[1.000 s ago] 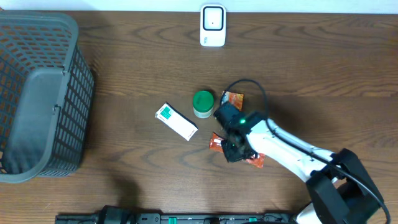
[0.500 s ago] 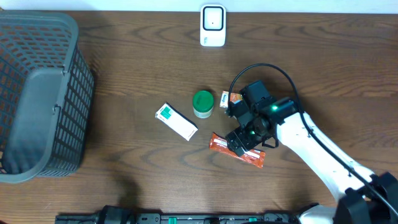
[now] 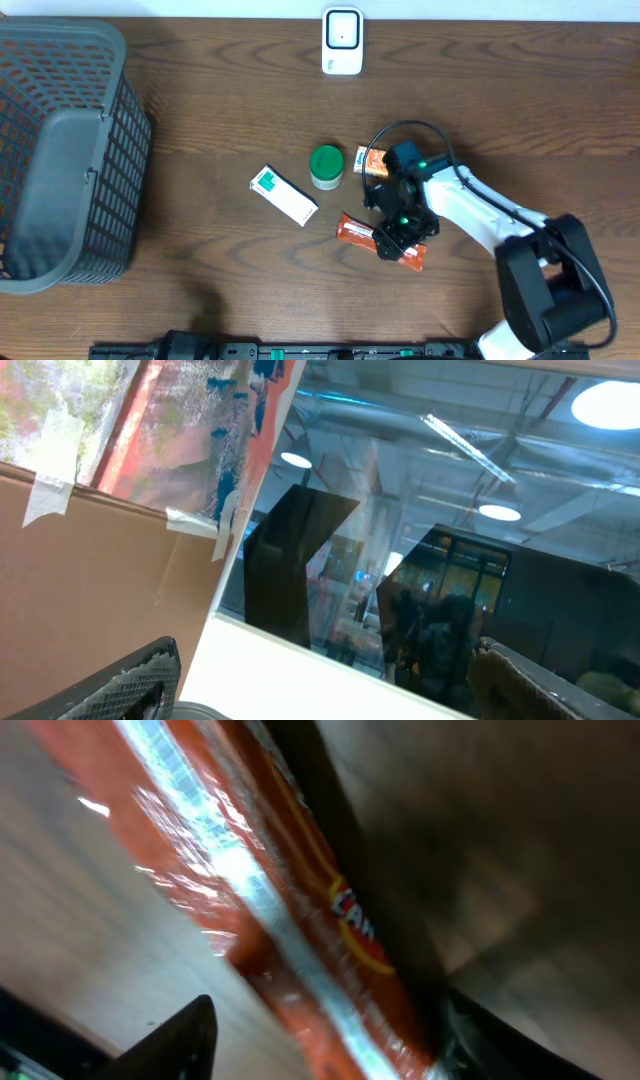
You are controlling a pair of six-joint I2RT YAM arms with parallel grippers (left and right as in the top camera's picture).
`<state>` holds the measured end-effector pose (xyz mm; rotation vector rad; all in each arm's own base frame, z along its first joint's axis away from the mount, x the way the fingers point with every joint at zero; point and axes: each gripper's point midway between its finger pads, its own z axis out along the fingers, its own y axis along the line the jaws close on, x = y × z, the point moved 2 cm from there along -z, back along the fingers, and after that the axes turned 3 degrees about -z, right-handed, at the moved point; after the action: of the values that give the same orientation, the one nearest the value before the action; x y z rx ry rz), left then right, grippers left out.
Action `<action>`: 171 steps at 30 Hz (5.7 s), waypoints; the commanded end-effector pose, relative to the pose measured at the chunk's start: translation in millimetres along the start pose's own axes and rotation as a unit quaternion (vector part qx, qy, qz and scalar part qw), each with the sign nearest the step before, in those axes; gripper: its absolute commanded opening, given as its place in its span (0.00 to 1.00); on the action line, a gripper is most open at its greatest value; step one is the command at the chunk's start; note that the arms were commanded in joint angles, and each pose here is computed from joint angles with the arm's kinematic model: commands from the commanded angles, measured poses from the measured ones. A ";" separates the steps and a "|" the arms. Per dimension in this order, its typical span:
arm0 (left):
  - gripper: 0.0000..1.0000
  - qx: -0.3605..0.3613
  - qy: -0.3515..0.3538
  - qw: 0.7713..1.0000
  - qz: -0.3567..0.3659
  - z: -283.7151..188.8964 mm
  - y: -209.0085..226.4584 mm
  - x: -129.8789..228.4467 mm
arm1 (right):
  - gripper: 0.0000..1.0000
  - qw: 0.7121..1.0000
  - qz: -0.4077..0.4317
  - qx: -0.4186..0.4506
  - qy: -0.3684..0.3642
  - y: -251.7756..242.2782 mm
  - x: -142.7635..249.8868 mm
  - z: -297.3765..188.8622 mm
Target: Scan the item barcode
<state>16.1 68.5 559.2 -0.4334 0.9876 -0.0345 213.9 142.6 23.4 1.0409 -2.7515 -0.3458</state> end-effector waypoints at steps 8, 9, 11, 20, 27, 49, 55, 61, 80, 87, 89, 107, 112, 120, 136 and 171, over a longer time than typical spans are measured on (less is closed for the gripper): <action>0.92 -0.004 -0.004 1.000 -0.006 0.7 0.4 -1.0 | 0.01 0.999 0.043 0.000 0.032 -7.5 31.2 50.3; 0.92 -0.004 -0.004 1.000 -0.006 0.7 0.4 -1.0 | 0.01 0.998 0.049 0.001 0.028 -8.1 29.5 50.3; 0.92 -0.004 -0.004 1.000 -0.006 0.7 0.4 -1.0 | 0.01 0.998 0.054 0.001 0.022 -8.2 27.4 49.6; 0.93 -0.004 -0.003 1.000 -0.006 0.7 0.4 -0.9 | 0.01 0.990 -0.001 -0.109 -0.094 31.8 -13.5 9.1; 0.93 -0.004 -0.003 1.000 -0.006 0.7 0.4 -0.7 | 0.01 0.959 -0.056 -0.152 -0.232 68.5 -40.4 -76.8; 0.93 -0.006 0.010 1.000 0.001 8.5 -1.2 15.5 | 0.01 0.861 -0.119 -0.139 -0.474 103.3 -66.6 -207.1; 0.93 -0.006 0.011 1.000 0.001 9.1 -1.3 16.4 | 0.01 0.870 -0.068 0.011 -0.489 40.5 -120.2 -204.6; 0.93 -0.007 0.014 1.000 0.003 10.8 -1.6 20.2 | 0.01 0.882 -0.028 0.149 -0.446 -23.0 -182.8 -215.4; 0.93 -0.008 0.017 1.000 -0.020 16.5 -3.2 30.3 | 0.01 0.764 -0.031 0.591 -0.258 -188.5 -301.3 -211.3; 0.93 -0.008 0.020 1.000 -0.018 17.4 -3.2 32.8 | 0.01 0.758 -0.105 0.617 -0.184 -182.8 -313.0 -175.2; 0.93 -0.008 0.019 1.000 -0.018 17.8 -3.4 33.2 | 0.01 0.760 -0.111 0.614 -0.184 -177.3 -315.0 -172.0; 0.92 -0.007 0.015 1.000 -0.021 17.8 -3.7 31.1 | 0.01 0.853 0.021 0.472 -0.221 -161.3 -201.6 -261.4; 0.93 -0.007 0.014 1.000 -0.021 17.8 -3.7 30.8 | 0.01 0.850 0.176 0.454 -0.200 -225.2 -98.3 -301.0; 0.92 -0.006 0.008 1.000 -0.024 17.9 -4.2 28.0 | 0.01 0.831 0.414 0.349 -0.129 -340.2 79.8 -247.5; 0.92 -0.010 0.028 0.999 -0.014 17.5 -2.5 37.1 | 0.58 0.726 0.620 0.252 -0.161 -389.3 229.9 -104.6; 0.93 -0.029 0.133 0.990 0.042 9.2 9.2 85.5 | 0.99 0.856 0.447 0.109 -0.237 -74.4 -157.9 -117.7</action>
<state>68.3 60.2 494.8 -0.4356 1.2620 0.0084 400.8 189.5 122.6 -0.1918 -3.3988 -0.2824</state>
